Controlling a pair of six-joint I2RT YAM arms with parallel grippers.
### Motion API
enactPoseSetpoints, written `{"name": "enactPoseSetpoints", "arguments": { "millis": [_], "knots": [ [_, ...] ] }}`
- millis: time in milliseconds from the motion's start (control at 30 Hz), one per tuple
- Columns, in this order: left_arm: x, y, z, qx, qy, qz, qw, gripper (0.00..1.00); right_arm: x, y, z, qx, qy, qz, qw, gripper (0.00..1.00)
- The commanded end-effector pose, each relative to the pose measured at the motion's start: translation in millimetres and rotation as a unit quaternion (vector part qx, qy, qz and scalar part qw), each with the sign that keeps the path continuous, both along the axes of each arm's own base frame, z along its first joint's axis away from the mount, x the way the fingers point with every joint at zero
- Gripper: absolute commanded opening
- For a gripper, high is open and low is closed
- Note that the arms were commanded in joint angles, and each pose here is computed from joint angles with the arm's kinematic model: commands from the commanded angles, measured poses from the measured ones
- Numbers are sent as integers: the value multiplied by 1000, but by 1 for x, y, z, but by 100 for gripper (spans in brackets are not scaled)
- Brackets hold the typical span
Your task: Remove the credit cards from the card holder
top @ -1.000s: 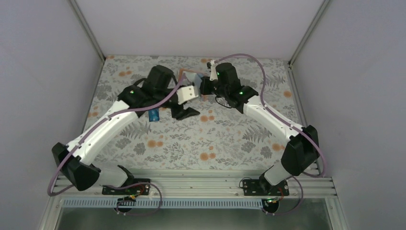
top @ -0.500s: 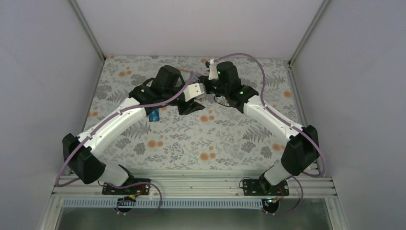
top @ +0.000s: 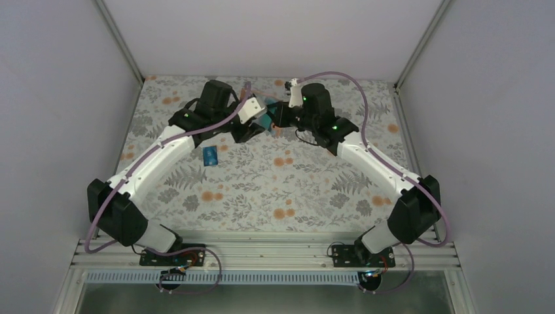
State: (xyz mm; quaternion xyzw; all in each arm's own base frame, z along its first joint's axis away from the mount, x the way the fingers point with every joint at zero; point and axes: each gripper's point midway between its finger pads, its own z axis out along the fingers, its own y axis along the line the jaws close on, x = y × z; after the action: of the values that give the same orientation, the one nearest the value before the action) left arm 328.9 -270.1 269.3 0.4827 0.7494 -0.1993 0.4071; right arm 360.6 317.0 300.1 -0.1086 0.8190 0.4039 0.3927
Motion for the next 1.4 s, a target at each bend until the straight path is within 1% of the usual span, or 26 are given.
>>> {"name": "enactPoseSetpoints", "arguments": {
  "millis": [0,100,200,267,333,433,467,567,633,733,800,933,1033,1100,1133,1200,1300,1333,1367],
  "knots": [
    [16,14,15,-9,-31,37,999,51,-11,4,18,22,-16,25,999,4],
    [29,22,16,-12,-32,63,997,51,-15,9,20,27,-17,42,999,4],
    [28,24,23,-30,-15,45,998,51,-18,10,19,19,-25,58,998,4],
    [29,27,27,-50,10,38,998,49,-20,11,18,14,-31,66,997,4],
    [32,32,27,-58,28,45,997,49,-23,12,20,12,-42,77,996,4],
    [39,45,31,-60,26,68,996,50,-31,15,27,13,-66,106,992,4],
    [41,50,34,-62,21,73,995,54,-34,16,29,12,-73,115,991,4],
    [34,56,35,-54,6,64,996,75,-42,14,36,11,-96,132,986,4],
    [26,57,35,-53,1,53,997,85,-48,15,41,14,-109,148,983,4],
    [15,56,35,-52,-4,33,998,93,-65,20,49,22,-132,199,971,4],
    [4,54,42,-54,-10,6,998,100,-76,21,55,19,-157,229,960,4],
    [-36,44,62,-90,-16,-80,993,100,-89,18,60,11,-187,257,948,4],
    [-53,39,70,-114,-6,-112,987,100,-101,17,66,21,-205,279,938,4],
    [-56,38,71,-119,7,-116,986,95,-103,15,70,23,-214,278,936,4],
    [-57,37,72,-121,11,-119,985,86,-101,14,71,20,-216,273,937,4],
    [-62,36,77,-130,16,-127,983,65,-102,14,72,18,-218,274,936,4],
    [-70,33,82,-147,27,-140,979,19,-107,14,70,16,-222,288,931,4],
    [-70,33,84,-151,31,-139,978,5,-109,13,69,15,-224,290,930,9],
    [-69,33,86,-152,34,-131,979,3,-111,12,67,13,-230,291,929,18]
  ]
}}
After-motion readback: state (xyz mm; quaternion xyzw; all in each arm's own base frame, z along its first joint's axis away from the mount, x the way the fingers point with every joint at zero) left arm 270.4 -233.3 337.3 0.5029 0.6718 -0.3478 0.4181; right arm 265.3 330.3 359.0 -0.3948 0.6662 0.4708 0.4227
